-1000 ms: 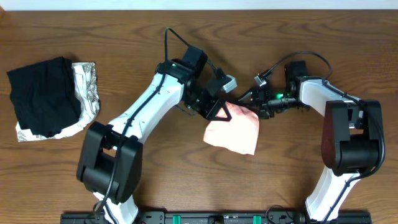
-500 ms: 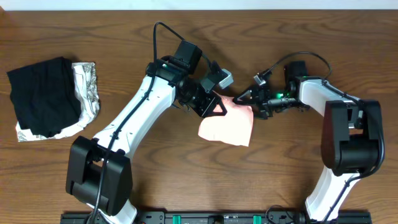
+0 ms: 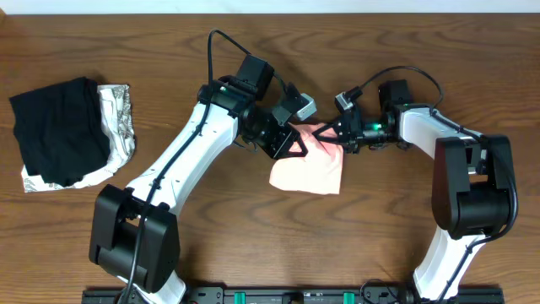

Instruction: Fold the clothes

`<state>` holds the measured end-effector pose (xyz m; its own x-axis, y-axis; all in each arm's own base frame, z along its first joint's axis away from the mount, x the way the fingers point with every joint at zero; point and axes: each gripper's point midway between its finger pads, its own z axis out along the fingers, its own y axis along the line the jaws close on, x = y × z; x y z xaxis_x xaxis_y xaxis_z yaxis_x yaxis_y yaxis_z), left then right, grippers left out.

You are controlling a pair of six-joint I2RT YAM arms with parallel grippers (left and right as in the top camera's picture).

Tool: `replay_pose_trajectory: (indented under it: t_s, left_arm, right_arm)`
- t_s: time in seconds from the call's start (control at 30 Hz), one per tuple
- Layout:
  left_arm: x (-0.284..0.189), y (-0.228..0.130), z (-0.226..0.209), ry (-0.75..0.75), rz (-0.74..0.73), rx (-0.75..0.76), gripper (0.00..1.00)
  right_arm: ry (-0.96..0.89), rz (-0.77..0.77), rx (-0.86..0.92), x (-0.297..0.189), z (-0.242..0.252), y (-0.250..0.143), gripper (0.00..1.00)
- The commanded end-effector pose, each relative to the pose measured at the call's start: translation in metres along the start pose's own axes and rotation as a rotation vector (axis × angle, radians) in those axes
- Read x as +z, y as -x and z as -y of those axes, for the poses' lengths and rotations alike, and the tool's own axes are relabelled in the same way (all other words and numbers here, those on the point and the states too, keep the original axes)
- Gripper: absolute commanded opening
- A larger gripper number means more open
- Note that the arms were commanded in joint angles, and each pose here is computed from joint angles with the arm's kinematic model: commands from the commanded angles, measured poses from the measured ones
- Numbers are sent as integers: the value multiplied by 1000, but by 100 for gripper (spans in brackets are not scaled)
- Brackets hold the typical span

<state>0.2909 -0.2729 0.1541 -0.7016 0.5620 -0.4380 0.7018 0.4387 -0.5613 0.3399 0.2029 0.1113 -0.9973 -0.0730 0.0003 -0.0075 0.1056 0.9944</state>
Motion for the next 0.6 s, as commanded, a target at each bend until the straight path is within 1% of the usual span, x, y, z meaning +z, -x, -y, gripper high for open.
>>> replay_pose_trajectory:
  t_s: [0.0, 0.13, 0.3, 0.5, 0.53, 0.57]
  left_arm:
    - [-10, 6, 8, -4, 30, 32, 6]
    - [-10, -4, 11, -15, -9, -7, 6]
    - [-10, -23, 18, -37, -81, -71, 6]
    - [6, -38, 13, -43, -110, -82, 6]
    - [9, -40, 10, -43, -109, -82, 6]
    - [13, -42, 7, -43, -109, -83, 6]
  right_arm:
    - [66, -7, -14, -1, -8, 1, 1]
    - [62, 18, -77, -8, -8, 10, 1]
    - [-16, 95, -104, -26, 4, 33, 1]
    - [-23, 121, -132, -32, 2, 43, 1]
    - [-23, 119, -131, -31, 2, 42, 2]
    - [-22, 116, -131, -30, 2, 42, 9]
